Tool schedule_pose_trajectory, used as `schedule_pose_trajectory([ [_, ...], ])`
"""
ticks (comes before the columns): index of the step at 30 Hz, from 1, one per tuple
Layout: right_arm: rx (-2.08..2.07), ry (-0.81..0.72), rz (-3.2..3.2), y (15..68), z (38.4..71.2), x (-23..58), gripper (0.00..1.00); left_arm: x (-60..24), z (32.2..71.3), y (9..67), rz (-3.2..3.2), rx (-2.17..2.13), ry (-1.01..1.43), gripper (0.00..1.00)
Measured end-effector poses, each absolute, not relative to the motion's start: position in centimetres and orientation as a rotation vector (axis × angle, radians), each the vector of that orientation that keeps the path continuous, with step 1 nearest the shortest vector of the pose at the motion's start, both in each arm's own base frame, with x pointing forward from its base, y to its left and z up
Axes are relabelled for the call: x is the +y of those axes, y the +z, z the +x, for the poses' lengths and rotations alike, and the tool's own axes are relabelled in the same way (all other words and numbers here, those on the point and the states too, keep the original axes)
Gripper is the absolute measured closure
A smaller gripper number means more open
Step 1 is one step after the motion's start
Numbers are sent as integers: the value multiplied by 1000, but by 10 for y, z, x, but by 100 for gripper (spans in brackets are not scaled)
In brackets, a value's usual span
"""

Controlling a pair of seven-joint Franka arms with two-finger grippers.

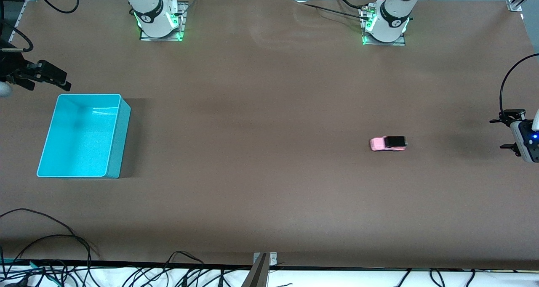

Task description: Wind and store pink jeep toy

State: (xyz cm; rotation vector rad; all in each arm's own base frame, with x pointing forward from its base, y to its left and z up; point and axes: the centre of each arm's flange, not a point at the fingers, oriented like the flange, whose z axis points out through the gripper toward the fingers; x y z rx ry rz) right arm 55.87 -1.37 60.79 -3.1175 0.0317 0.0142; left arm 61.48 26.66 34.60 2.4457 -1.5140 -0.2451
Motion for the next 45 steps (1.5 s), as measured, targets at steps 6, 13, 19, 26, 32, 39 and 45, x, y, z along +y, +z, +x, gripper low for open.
schedule_pose_trajectory([
  [6, 32, 14, -3118, 608, 559, -14, 0, 233, 623, 379, 2478, -1410, -284, 0],
  [13, 32, 14, -3118, 608, 559, -14, 0, 178, 634, 417, 2528, -1312, -362, 0],
  [19, 32, 14, -3118, 608, 559, -14, 0, 135, 642, 448, 2598, -1233, -401, 0],
  [26, 32, 14, -3118, 608, 559, -14, 0, 99, 644, 482, 2684, -1179, -385, 0],
  [32, 32, 14, -3118, 608, 559, -14, 0, 85, 642, 500, 2709, -1188, -368, 0],
  [39, 32, 14, -3118, 608, 559, -14, 0, 57, 637, 523, 2819, -1107, -365, 0],
  [45, 32, 14, -3118, 608, 559, -14, 0, 46, 632, 536, 2934, -1045, -272, 0],
])
